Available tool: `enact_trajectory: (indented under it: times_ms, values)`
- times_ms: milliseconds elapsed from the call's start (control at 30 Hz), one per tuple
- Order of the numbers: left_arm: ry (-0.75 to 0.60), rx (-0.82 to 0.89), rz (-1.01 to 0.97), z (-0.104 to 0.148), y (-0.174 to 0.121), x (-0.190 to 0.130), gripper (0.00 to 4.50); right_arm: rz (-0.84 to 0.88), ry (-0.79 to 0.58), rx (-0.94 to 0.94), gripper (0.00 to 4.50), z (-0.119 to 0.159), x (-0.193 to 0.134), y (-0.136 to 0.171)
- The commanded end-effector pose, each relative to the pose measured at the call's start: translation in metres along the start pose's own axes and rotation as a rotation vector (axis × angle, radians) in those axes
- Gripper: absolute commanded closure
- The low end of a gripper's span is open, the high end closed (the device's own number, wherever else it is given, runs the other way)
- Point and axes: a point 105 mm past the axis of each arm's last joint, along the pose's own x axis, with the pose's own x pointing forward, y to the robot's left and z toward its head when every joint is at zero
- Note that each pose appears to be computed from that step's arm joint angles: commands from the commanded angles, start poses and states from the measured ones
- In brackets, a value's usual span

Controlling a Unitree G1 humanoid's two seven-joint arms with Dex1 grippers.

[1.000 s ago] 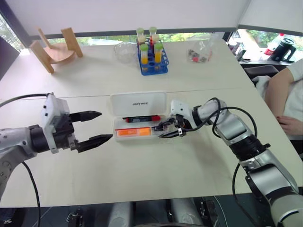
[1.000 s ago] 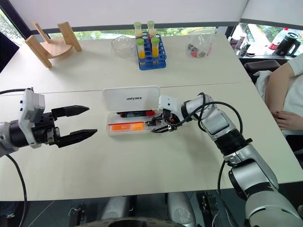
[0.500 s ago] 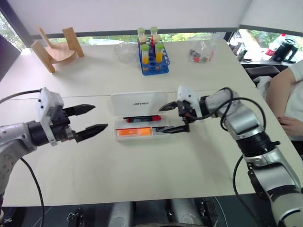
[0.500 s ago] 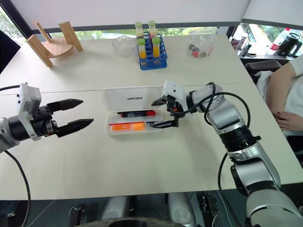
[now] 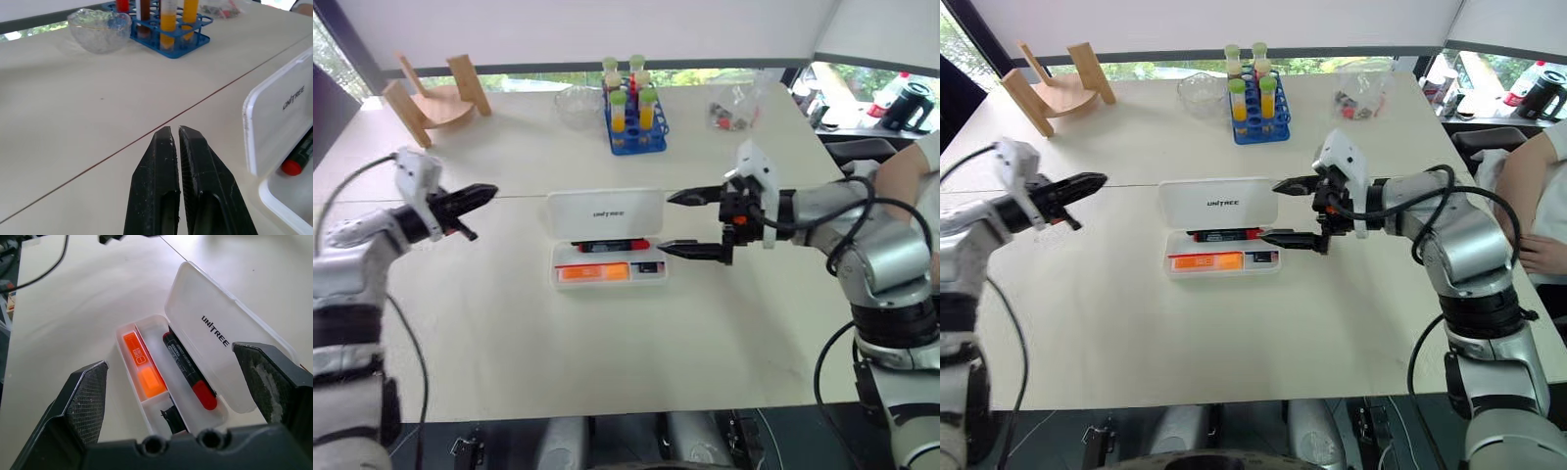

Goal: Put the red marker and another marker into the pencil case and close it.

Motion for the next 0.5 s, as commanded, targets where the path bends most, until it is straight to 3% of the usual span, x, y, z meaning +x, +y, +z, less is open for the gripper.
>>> enact_trajectory:
  times_ms: [33, 167, 267, 367, 500]
  values:
    - [0.007, 0.030, -0.064, -0.006, -0.008, 0.027, 4.43, 0.019, -0.023, -0.027, 0.00, 0.010, -0.009, 0.012]
    - [-0.049, -0.021, -0.163, -0.003, -0.026, 0.054, 4.43, 0.010, -0.002, -0.015, 0.00, 0.005, -0.013, 0.016]
    - [-0.081, -0.072, -0.353, 0.003, -0.055, 0.065, 4.43, -0.017, 0.010, -0.002, 0.00, 0.002, -0.017, 0.015]
    - [-0.052, -0.134, -0.574, 0.002, -0.083, 0.054, 4.43, -0.056, 0.020, 0.013, 0.00, -0.002, -0.022, 0.014]
    - [0.084, -0.122, -0.724, -0.020, -0.107, 0.034, 4.43, -0.068, 0.022, 0.019, 0.00, -0.003, -0.024, 0.016]
